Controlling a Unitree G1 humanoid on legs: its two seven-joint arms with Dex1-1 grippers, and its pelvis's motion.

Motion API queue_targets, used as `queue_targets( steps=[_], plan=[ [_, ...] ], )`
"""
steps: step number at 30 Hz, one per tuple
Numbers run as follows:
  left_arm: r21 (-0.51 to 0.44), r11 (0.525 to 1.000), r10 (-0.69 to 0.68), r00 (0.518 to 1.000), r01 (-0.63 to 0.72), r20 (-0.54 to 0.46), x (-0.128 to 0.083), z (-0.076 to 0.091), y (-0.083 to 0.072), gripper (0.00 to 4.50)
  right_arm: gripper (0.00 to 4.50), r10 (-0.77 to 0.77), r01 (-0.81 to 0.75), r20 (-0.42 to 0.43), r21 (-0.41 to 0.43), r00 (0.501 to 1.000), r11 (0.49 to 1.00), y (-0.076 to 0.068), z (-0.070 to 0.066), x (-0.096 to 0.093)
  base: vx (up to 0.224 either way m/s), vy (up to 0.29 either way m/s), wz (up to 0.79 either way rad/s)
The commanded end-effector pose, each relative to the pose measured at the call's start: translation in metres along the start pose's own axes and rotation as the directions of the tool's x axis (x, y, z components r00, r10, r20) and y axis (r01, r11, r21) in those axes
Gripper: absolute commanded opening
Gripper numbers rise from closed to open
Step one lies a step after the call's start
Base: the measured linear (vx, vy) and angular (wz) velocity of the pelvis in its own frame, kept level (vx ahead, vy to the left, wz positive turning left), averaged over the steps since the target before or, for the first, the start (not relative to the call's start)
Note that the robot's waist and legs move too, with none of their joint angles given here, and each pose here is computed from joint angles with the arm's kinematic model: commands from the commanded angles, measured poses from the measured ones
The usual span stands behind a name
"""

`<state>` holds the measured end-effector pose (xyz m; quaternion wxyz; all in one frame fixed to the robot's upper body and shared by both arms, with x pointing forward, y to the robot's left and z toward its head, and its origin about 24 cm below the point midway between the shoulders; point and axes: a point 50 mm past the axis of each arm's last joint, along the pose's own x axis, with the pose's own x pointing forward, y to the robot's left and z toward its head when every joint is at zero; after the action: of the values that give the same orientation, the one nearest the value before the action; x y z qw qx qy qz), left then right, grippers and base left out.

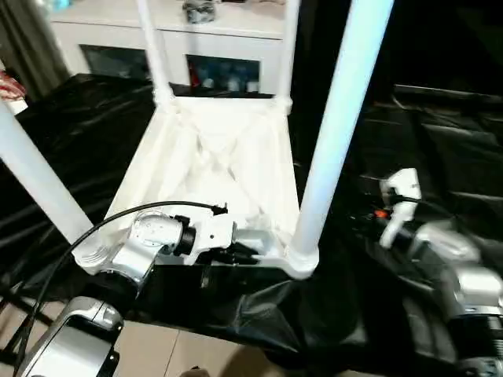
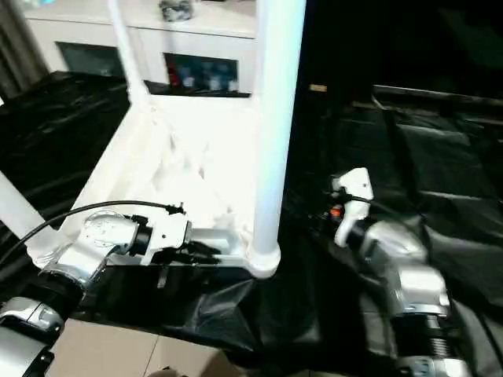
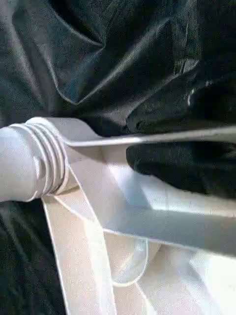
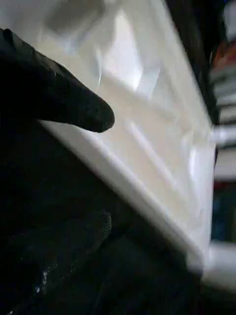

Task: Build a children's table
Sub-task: Rotate leg to tighten

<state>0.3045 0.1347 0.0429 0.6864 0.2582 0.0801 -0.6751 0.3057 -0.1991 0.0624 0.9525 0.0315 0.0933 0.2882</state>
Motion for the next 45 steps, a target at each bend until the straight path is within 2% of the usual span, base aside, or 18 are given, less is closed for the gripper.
queue_targets(
  steps=[1, 2, 5, 9, 11, 12, 15, 18, 21, 22, 26, 28, 32, 34, 37, 41, 44, 45],
  plan=[
    [0.045, 0.996, 0.070, 0.997, -0.071, 0.035, -0.014, 0.008, 0.009, 0.82, 2.95, -0.072, 0.073, 0.032, -0.026, 0.997, 0.997, -0.002, 0.007, 0.006, 0.000, 0.000, 0.00],
    [0.045, 0.996, 0.070, 0.997, -0.071, 0.035, -0.014, 0.008, 0.009, 0.93, 2.95, -0.072, 0.073, 0.032, -0.026, 0.997, 0.997, -0.002, 0.007, 0.006, 0.000, 0.000, 0.00],
    [0.082, 0.982, 0.172, 0.985, -0.173, 0.021, -0.032, 0.004, 0.009, 1.15, 2.95, -0.129, 0.128, 0.075, 0.017, 0.989, 0.992, 0.003, 0.009, 0.012, 0.000, 0.000, 0.00],
    [0.108, 0.966, 0.236, 0.972, -0.234, -0.009, -0.043, -0.002, 0.006, 1.47, 2.95, -0.145, 0.143, 0.082, 0.021, 0.986, 0.989, 0.008, 0.007, 0.014, 0.000, 0.000, 0.00],
    [0.090, 0.965, 0.248, 0.969, -0.248, 0.016, -0.045, 0.001, 0.006, 1.70, 2.95, -0.145, 0.144, 0.082, 0.025, 0.986, 0.989, 0.009, 0.006, 0.014, 0.000, 0.000, 0.00],
    [0.044, 0.964, 0.257, 0.962, -0.261, 0.092, -0.044, 0.009, 0.004, 1.85, 2.95, -0.133, 0.131, 0.076, 0.024, 0.988, 0.991, 0.011, 0.004, 0.014, 0.000, 0.000, 0.00],
    [-0.042, 0.976, 0.219, 0.961, -0.215, 0.167, -0.037, 0.019, 0.000, 2.02, 2.95, -0.103, 0.102, 0.061, 0.014, 0.993, 0.995, 0.014, 0.003, 0.014, 0.000, 0.000, 0.00],
    [-0.081, 0.986, 0.158, 0.971, -0.145, 0.180, -0.029, 0.022, -0.006, 2.31, 2.95, -0.077, 0.078, 0.039, -0.018, 0.996, 0.997, 0.015, 0.001, 0.013, 0.000, 0.000, 0.00],
    [-0.049, 0.997, 0.053, 0.997, -0.051, 0.047, -0.016, 0.008, -0.015, 2.39, 2.95, -0.030, 0.028, -0.027, -0.086, 0.999, 0.996, 0.016, -0.004, 0.010, 0.000, 0.000, 0.00],
    [-0.040, 0.998, 0.050, 0.998, -0.049, 0.028, -0.015, 0.007, -0.015, 2.53, 2.95, -0.031, 0.028, -0.033, -0.095, 0.999, 0.995, 0.015, -0.005, 0.010, 0.000, 0.000, 0.00],
    [0.081, 0.994, 0.090, 0.980, -0.076, -0.178, -0.017, -0.008, -0.007, 2.80, 2.95, -0.054, 0.050, -0.033, -0.118, 0.998, 0.992, 0.011, -0.004, 0.006, 0.000, 0.000, 0.00],
    [0.084, 0.994, 0.091, 0.979, -0.077, -0.182, -0.018, -0.008, -0.007, 3.08, 2.95, -0.055, 0.050, -0.032, -0.118, 0.998, 0.992, 0.011, -0.004, 0.006, 0.000, 0.000, 0.00],
    [0.107, 0.981, 0.181, 0.963, -0.162, -0.199, -0.030, -0.002, 0.004, 3.19, 2.95, -0.049, 0.046, -0.021, -0.117, 0.999, 0.992, 0.013, -0.003, 0.002, 0.000, 0.000, 0.00],
    [0.104, 0.981, 0.181, 0.963, -0.163, -0.201, -0.032, -0.002, 0.004, 3.53, 2.95, -0.044, 0.041, -0.020, -0.117, 0.999, 0.992, 0.014, -0.003, 0.001, 0.000, 0.000, 0.00],
    [0.115, 0.974, 0.214, 0.957, -0.194, -0.198, -0.039, -0.001, 0.006, 3.61, 2.95, -0.039, 0.037, -0.019, -0.112, 0.999, 0.993, 0.016, -0.004, 0.001, 0.000, 0.000, 0.00],
    [0.118, 0.947, 0.315, 0.931, -0.297, -0.186, -0.058, -0.001, 0.010, 3.97, 2.95, -0.038, 0.036, -0.019, -0.088, 0.999, 0.995, 0.021, -0.007, 0.000, 0.000, 0.000, 0.00],
    [0.085, 0.904, 0.426, 0.892, -0.418, -0.150, -0.071, -0.002, 0.010, 4.12, 2.95, -0.044, 0.042, -0.023, -0.072, 0.999, 0.996, 0.025, -0.010, 0.000, 0.000, 0.000, 0.00],
    [0.080, 0.883, 0.469, 0.872, -0.462, -0.140, -0.073, -0.002, 0.011, 4.39, 2.95, -0.052, 0.051, -0.024, -0.066, 0.998, 0.997, 0.026, -0.011, 0.001, 0.000, 0.000, 0.00]
  ],
)
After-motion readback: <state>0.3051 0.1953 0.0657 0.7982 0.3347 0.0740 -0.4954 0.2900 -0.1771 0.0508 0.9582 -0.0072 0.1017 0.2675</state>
